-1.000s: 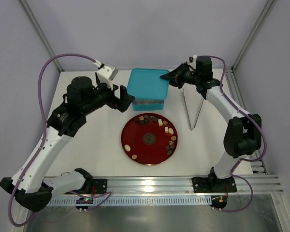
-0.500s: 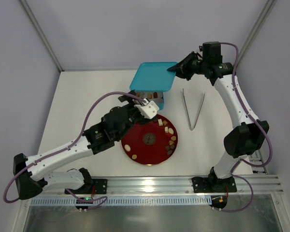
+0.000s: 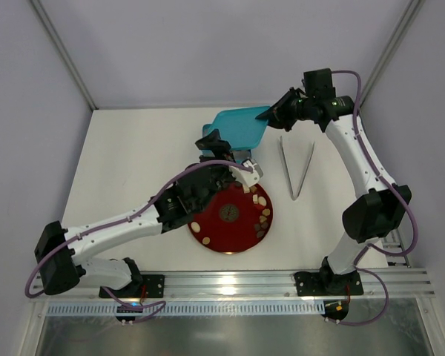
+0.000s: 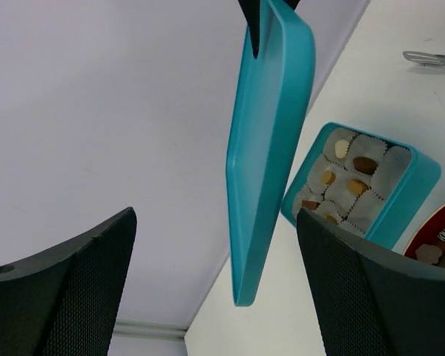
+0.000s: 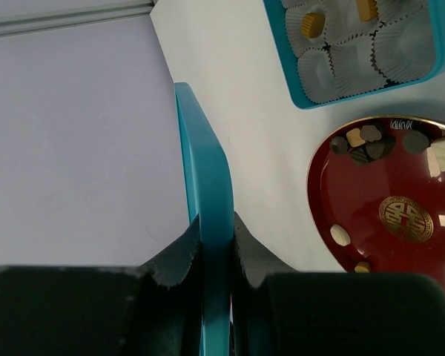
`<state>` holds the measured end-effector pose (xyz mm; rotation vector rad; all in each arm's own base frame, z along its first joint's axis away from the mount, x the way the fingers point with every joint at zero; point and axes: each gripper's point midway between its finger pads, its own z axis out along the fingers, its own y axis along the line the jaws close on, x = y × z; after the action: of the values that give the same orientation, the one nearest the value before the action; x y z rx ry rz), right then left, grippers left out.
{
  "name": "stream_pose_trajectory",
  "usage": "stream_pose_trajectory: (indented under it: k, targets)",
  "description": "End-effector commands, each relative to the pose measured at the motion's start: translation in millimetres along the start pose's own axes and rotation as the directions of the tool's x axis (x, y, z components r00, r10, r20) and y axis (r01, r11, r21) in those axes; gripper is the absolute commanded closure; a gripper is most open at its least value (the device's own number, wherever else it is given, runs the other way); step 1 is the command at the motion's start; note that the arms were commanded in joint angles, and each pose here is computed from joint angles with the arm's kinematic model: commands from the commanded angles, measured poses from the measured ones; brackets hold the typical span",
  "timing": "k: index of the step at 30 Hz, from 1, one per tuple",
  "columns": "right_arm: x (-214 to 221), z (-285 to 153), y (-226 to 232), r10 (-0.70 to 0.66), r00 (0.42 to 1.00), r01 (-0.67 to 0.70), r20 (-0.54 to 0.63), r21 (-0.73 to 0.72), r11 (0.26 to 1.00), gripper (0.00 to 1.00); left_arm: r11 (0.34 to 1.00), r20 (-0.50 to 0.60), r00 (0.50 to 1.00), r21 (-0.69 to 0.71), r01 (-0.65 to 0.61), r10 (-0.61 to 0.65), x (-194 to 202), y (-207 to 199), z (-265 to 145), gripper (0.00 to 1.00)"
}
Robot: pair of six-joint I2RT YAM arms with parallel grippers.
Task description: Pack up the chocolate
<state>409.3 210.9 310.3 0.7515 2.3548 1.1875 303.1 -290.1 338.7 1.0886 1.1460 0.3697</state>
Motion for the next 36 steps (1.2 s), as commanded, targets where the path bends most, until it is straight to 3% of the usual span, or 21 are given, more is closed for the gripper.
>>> stream_pose_trajectory:
  k: [1, 9, 26, 35, 36]
  targets:
    - [4.9, -23.5, 34.8, -0.065, 0.997, 0.067, 0.031, -0.084, 0.994, 0.96, 0.998, 0.055, 0.999, -0.056, 0.000, 0.003, -16.0, 15.3, 2.6, 0.14]
    - [15.7, -25.8, 34.2, -0.092, 0.996, 0.092, 0.005, -0.095, 0.991, 0.96, 0.998, 0.058, 0.998, -0.063, -0.005, 0.008, -18.6, 13.9, 9.6, 0.22]
    - [29.5, -30.3, 34.6, -0.123, 0.992, 0.121, -0.010, -0.097, 0.988, 0.96, 0.992, 0.012, 0.998, -0.116, -0.053, 0.055, -10.4, 22.9, 24.4, 0.53]
    - [34.3, -28.8, 36.7, -0.134, 0.991, 0.131, -0.017, -0.105, 0.986, 0.96, 0.987, 0.002, 0.999, -0.150, -0.048, 0.049, -10.2, 31.2, 26.6, 0.88]
    - [35.0, -28.4, 36.3, -0.136, 0.991, 0.133, -0.019, -0.105, 0.986, 0.96, 0.987, -0.003, 0.999, -0.154, -0.048, 0.049, -9.4, 31.7, 26.6, 0.99]
